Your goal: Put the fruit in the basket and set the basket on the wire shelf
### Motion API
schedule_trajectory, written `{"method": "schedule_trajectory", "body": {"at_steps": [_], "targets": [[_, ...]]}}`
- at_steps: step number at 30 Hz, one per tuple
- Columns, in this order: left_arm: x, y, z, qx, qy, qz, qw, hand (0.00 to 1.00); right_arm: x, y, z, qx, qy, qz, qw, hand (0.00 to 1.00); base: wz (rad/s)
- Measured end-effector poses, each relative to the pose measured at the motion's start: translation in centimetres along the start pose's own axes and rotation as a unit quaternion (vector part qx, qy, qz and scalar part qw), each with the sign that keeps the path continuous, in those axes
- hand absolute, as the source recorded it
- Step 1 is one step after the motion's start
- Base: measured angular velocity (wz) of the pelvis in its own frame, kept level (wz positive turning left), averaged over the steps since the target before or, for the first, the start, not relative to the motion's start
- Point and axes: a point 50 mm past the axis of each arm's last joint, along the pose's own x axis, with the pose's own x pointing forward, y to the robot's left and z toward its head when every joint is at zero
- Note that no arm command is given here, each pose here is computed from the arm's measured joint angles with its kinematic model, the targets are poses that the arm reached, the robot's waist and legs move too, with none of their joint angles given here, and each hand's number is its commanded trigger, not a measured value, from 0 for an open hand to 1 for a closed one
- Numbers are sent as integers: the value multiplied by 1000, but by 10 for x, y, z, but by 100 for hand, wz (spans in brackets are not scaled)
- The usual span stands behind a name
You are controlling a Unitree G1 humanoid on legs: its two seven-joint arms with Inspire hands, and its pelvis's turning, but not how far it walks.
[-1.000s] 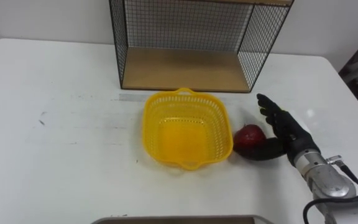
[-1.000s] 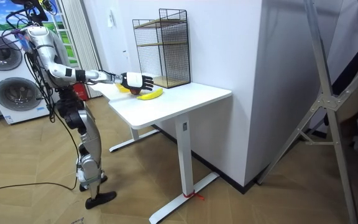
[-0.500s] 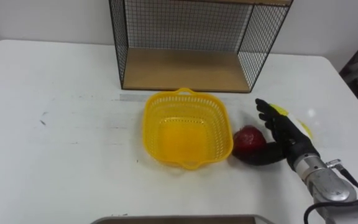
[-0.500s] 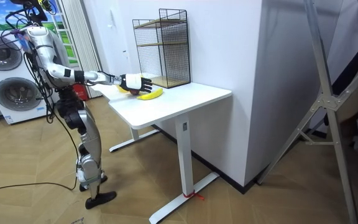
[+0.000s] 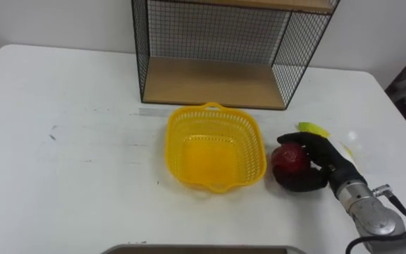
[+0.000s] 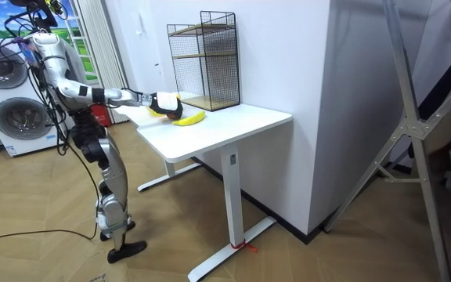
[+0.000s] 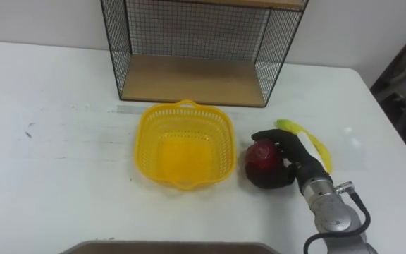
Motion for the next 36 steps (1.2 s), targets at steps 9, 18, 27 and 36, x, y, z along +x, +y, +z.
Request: {"method": "schedule_trajectory", "body": {"at_steps": [9, 18, 27, 36], "targets": [[0, 1, 2, -1, -3, 1, 1000, 0, -1, 0, 0, -10, -4, 1, 1000, 100, 1], [1, 2, 8, -2, -11, 4, 1000, 0, 0, -4, -10, 122, 4, -16, 992, 100, 0], [-1, -1, -2, -1, 2, 0, 1000, 0, -4, 6, -22, 368, 6, -55, 928, 100, 1], [-3, -10, -4, -5, 6, -12, 1000, 0, -3, 11, -20, 423, -2, -50, 905, 100, -1]]}}
